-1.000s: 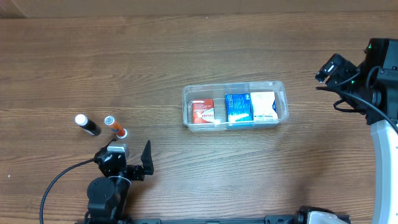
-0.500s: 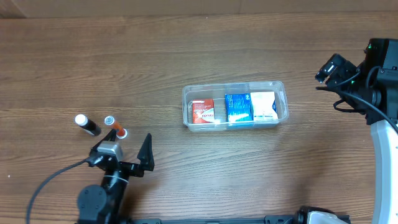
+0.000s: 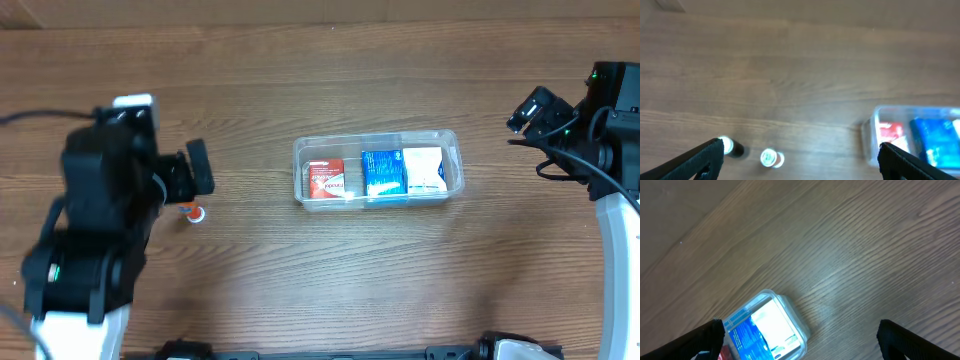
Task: Pack container
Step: 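Reach left gripper to the black-and-white bottle and grasp it, then carry the bottle with left gripper into the container and release, then grasp the orange tube with left gripper, then place the orange tube into the container with left gripper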
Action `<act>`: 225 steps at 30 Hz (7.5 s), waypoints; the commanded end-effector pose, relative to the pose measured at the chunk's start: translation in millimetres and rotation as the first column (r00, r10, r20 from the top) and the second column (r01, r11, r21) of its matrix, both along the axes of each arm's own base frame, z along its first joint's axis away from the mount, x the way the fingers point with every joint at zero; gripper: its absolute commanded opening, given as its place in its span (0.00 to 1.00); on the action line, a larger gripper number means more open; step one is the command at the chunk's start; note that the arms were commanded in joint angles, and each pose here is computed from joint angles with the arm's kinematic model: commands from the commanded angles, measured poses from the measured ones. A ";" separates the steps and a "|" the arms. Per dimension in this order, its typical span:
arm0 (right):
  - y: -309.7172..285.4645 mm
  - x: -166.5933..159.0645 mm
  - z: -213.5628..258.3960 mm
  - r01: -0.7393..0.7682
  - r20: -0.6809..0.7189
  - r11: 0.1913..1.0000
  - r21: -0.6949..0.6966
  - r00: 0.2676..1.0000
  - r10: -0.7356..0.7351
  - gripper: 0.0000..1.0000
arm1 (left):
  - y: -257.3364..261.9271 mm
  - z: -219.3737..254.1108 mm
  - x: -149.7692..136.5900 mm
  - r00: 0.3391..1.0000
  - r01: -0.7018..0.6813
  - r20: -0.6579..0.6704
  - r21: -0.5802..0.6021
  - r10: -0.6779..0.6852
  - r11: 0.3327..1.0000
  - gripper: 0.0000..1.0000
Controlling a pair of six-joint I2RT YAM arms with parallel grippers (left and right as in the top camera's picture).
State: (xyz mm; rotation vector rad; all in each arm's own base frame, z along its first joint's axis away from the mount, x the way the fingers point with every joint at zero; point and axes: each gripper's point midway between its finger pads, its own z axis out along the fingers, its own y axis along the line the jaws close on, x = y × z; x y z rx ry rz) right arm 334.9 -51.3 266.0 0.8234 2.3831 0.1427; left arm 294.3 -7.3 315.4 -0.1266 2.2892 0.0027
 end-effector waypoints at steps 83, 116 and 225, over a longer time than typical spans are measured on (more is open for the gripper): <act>0.4 0.9 7.0 -0.001 0.023 1.000 0.000 1.000 0.001 1.00 | -276.7 -208.2 95.7 0.702 0.568 -0.509 -0.022 -0.498 0.823 0.48; 0.4 0.9 7.0 -0.001 0.023 1.000 0.000 1.000 0.001 1.00 | 28.3 -73.3 -12.3 0.743 -0.248 -0.646 -0.023 0.175 0.968 0.63; 0.4 0.9 7.0 -0.001 0.023 1.000 0.000 1.000 0.001 1.00 | -254.8 -70.9 35.6 0.712 0.647 -0.326 -0.038 -0.622 0.761 0.59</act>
